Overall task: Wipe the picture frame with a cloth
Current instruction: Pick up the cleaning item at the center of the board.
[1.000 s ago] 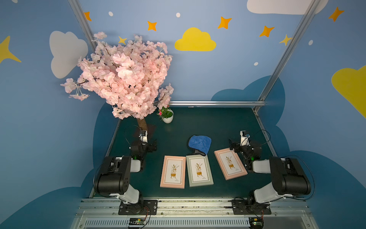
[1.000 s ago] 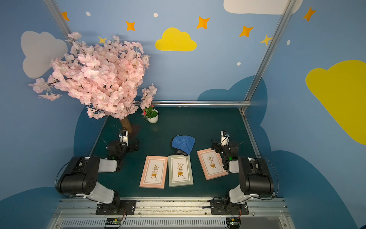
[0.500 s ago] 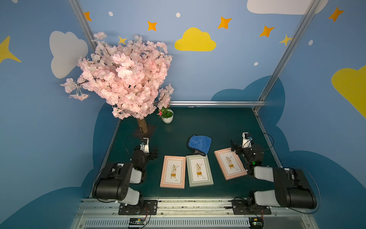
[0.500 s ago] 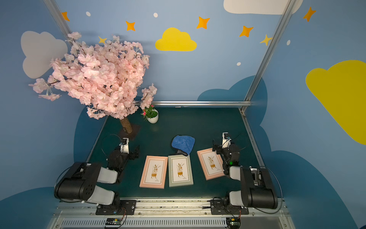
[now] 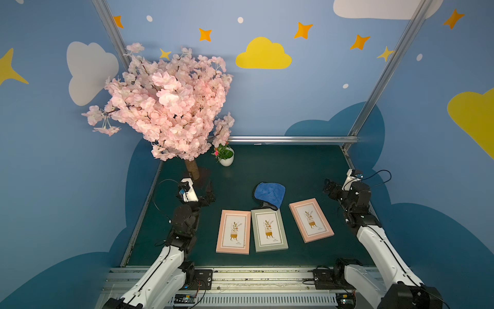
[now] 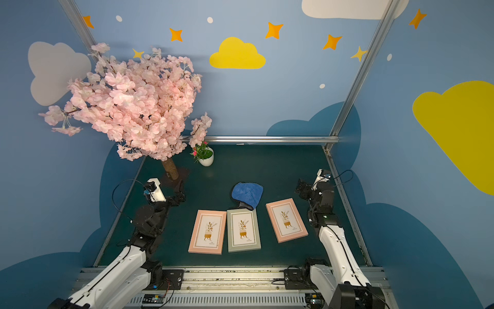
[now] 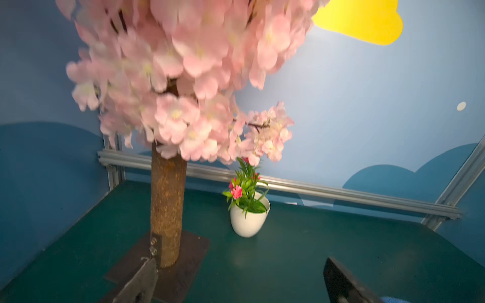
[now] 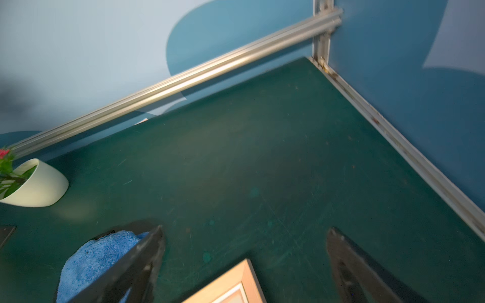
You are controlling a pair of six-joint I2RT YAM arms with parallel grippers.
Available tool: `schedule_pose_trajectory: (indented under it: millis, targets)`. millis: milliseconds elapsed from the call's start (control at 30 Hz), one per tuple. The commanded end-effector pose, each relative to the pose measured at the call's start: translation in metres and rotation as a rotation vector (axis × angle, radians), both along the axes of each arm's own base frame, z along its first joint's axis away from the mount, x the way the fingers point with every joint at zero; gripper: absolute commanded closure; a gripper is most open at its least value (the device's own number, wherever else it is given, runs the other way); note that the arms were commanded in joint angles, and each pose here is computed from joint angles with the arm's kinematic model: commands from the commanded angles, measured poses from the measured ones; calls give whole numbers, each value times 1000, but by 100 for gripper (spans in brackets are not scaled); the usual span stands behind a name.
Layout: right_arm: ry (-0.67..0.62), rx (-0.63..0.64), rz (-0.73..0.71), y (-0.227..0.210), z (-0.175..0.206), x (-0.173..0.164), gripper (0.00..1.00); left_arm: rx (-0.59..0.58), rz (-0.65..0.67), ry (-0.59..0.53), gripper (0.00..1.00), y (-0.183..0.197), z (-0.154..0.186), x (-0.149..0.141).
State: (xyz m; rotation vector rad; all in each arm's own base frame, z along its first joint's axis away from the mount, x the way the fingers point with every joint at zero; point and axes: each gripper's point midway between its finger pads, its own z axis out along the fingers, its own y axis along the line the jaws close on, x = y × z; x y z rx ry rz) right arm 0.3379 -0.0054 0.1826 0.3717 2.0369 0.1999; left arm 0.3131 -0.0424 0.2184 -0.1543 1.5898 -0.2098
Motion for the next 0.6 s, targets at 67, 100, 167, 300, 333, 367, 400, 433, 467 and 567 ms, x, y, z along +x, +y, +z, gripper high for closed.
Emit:
schedule_pose_trajectory:
  millis: [67,100,167,300,333,367,400,433,467,567]
  targets:
    - [270,177,3,16,-16,-14,3,-214,-13,180,0,-7,-30,4]
    - [286,202,54,27,-13,-14,3,-269,16,197,0,-3,-35,3]
    - [305,242,103,40,-6,-17,3,-360,44,210,0,2,-42,1]
    - [324,245,183,60,12,-29,3,-380,39,326,0,4,-51,-4]
    - [319,243,216,68,17,-33,3,-347,18,367,0,0,-52,-4]
    - [316,235,250,76,21,-37,3,-330,-17,407,0,-7,-51,-5]
    - [314,220,282,83,26,-41,3,-319,-57,440,0,-16,-50,-6]
    - [318,209,306,90,29,-44,3,-312,-81,465,0,-23,-50,-7]
    - [330,196,328,98,31,-48,3,-304,-98,490,0,-29,-49,-8]
    - [375,163,392,123,32,-56,4,-291,-151,544,0,-49,-46,-15]
